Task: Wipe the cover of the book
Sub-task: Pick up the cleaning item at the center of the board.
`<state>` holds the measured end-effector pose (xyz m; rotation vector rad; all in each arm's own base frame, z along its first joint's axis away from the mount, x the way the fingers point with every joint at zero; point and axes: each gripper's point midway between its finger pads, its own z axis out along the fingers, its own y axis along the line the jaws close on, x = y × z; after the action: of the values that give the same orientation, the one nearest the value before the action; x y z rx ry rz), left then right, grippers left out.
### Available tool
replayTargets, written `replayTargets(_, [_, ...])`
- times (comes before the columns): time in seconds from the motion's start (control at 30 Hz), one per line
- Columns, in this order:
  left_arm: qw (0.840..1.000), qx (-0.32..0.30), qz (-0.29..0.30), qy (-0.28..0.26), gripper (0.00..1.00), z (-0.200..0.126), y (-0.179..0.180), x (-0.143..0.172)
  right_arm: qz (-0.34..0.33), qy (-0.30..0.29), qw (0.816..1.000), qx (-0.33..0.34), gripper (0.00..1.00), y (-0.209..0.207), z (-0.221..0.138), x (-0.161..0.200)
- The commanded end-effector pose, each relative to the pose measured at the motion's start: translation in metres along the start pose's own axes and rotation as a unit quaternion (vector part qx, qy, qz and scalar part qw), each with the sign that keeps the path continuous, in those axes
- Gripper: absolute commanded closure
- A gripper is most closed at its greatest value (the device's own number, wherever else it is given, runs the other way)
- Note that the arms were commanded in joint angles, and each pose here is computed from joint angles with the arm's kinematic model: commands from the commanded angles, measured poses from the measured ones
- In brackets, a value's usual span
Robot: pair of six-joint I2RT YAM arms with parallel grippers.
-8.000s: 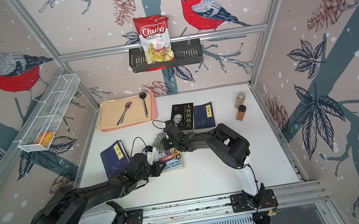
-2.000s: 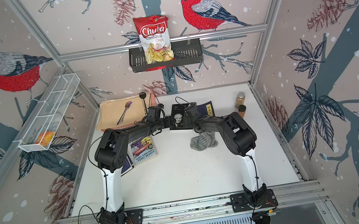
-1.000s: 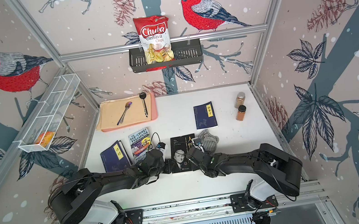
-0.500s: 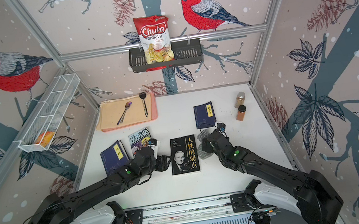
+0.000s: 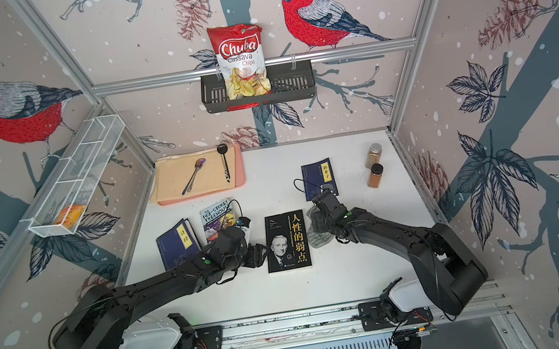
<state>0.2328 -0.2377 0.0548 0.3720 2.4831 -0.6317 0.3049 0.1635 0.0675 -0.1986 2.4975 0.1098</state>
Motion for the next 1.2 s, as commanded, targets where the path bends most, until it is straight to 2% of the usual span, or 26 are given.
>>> replayTargets(0.0, [1.0, 0.01, 0.015, -0.001, 0.33, 0.001, -0.005, -0.004, -0.024, 0.03, 0.999, 0.02, 0.17, -0.006, 0.007, 0.005])
replayTargets(0.23, [1.0, 0.019, 0.017, -0.005, 0.33, 0.002, -0.007, -0.009, -0.012, 0.074, 0.997, 0.004, 0.17, -0.009, 0.029, 0.034])
replayTargets(0.37, [0.999, 0.024, 0.024, -0.002, 0.33, 0.005, -0.012, -0.014, -0.011, 0.081, 0.996, -0.019, 0.22, 0.0, 0.031, 0.036])
replayTargets(0.47, [0.999, 0.026, 0.028, -0.004, 0.34, 0.005, -0.016, -0.019, -0.006, 0.085, 0.996, -0.031, 0.36, 0.002, 0.034, 0.037])
replayTargets(0.6, [0.999, 0.032, 0.031, -0.01, 0.34, 0.004, -0.02, -0.024, -0.002, 0.091, 0.995, -0.031, 0.6, 0.001, 0.038, 0.039])
replayTargets(0.7, [0.999, 0.032, 0.035, -0.01, 0.34, 0.005, -0.021, -0.027, 0.005, 0.08, 0.996, -0.031, 0.73, 0.0, 0.037, 0.035])
replayTargets(0.8, [0.999, 0.032, 0.039, -0.009, 0.34, 0.006, -0.022, -0.029, 0.013, 0.059, 0.998, -0.028, 0.8, -0.003, 0.03, 0.027])
replayTargets(1.0, [0.998, 0.034, 0.048, -0.006, 0.35, 0.014, -0.026, -0.036, 0.017, -0.023, 0.998, -0.056, 0.88, 0.008, -0.009, -0.01])
replayTargets(1.17, [0.998, 0.041, 0.053, -0.006, 0.38, 0.028, -0.03, -0.042, 0.006, -0.072, 0.994, -0.079, 0.91, 0.031, -0.045, -0.033])
